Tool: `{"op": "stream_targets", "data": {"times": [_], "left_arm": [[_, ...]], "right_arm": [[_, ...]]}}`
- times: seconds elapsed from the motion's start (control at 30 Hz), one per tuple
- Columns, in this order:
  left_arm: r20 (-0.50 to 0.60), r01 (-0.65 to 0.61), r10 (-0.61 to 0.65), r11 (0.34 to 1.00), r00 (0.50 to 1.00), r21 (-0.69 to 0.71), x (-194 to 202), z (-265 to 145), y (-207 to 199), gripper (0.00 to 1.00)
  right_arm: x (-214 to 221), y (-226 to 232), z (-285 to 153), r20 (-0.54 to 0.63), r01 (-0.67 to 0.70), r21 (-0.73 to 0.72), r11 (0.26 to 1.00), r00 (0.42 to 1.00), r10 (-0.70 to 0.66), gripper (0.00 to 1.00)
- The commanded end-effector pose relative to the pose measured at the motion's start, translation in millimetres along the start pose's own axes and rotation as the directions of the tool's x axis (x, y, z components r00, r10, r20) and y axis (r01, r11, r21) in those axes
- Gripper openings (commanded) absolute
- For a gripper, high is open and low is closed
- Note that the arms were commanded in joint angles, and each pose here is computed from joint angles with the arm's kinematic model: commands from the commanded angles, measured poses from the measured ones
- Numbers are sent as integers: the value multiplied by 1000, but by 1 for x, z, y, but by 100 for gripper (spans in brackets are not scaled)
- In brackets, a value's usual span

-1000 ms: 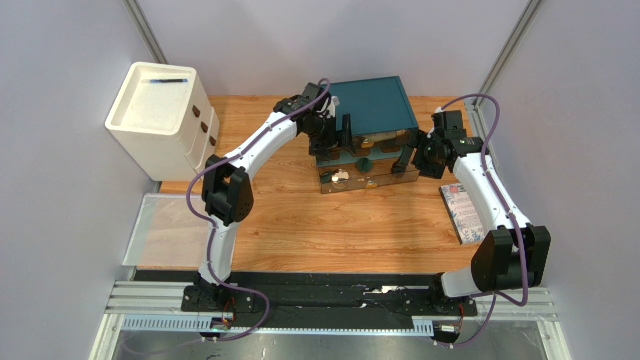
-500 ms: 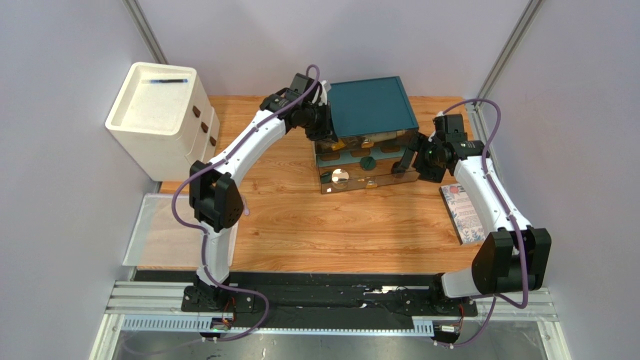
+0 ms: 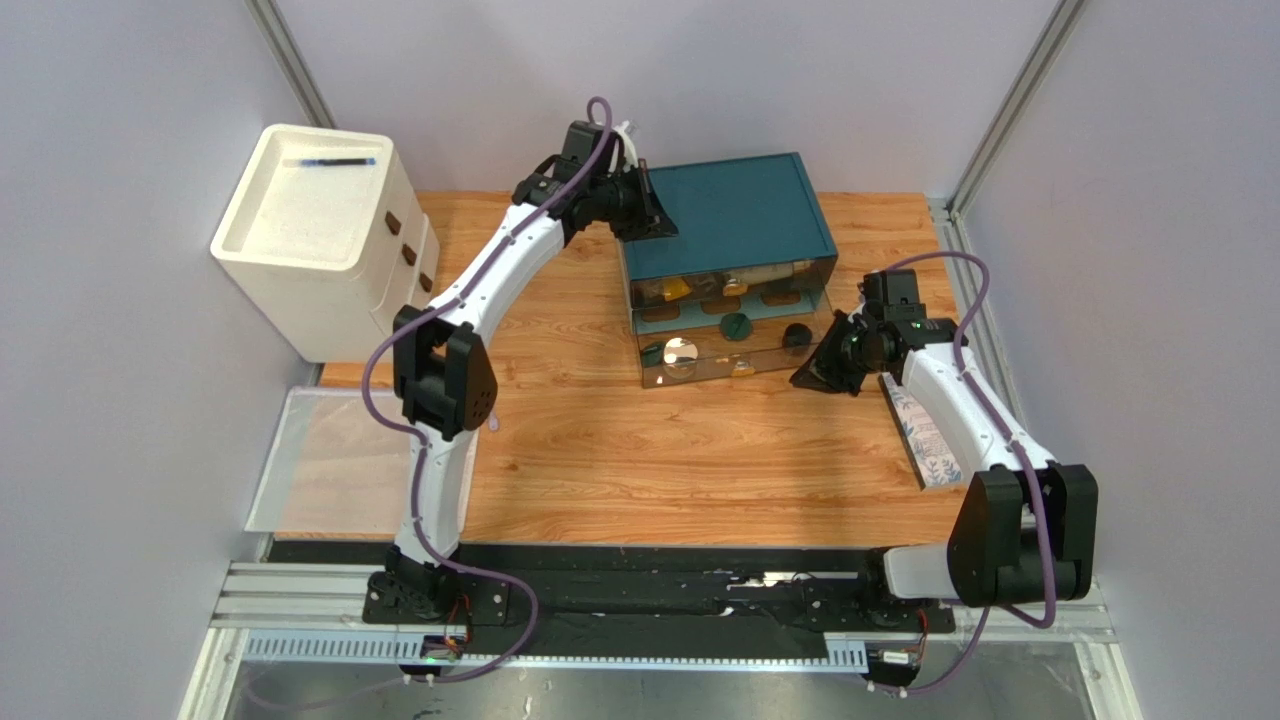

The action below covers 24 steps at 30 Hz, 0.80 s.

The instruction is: Organize the makeup

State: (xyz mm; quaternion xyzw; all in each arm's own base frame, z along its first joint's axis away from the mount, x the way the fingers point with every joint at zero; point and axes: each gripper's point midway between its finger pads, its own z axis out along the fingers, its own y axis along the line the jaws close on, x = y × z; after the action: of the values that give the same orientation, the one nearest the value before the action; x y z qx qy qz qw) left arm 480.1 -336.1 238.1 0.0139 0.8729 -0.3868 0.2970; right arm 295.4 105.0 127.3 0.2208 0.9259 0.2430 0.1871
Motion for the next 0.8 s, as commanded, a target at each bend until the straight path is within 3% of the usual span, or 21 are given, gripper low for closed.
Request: {"op": "stream_targets", "data": {"times": [0.0, 0.4, 0.77], "left_arm": [[21, 106, -108, 992, 994, 61, -18, 17, 5, 0], [-71, 231, -226, 971, 971, 64, -2, 43, 28, 0], [-131, 255, -248, 966, 960, 45, 12, 42, 32, 0]], "right_arm": [[-5, 7, 6, 43, 109, -20, 994, 993, -108, 0], [-17, -8, 60, 184, 218, 191, 957, 950, -253, 0], [-94, 43, 116, 344, 192, 285, 939, 894, -287, 0]]}}
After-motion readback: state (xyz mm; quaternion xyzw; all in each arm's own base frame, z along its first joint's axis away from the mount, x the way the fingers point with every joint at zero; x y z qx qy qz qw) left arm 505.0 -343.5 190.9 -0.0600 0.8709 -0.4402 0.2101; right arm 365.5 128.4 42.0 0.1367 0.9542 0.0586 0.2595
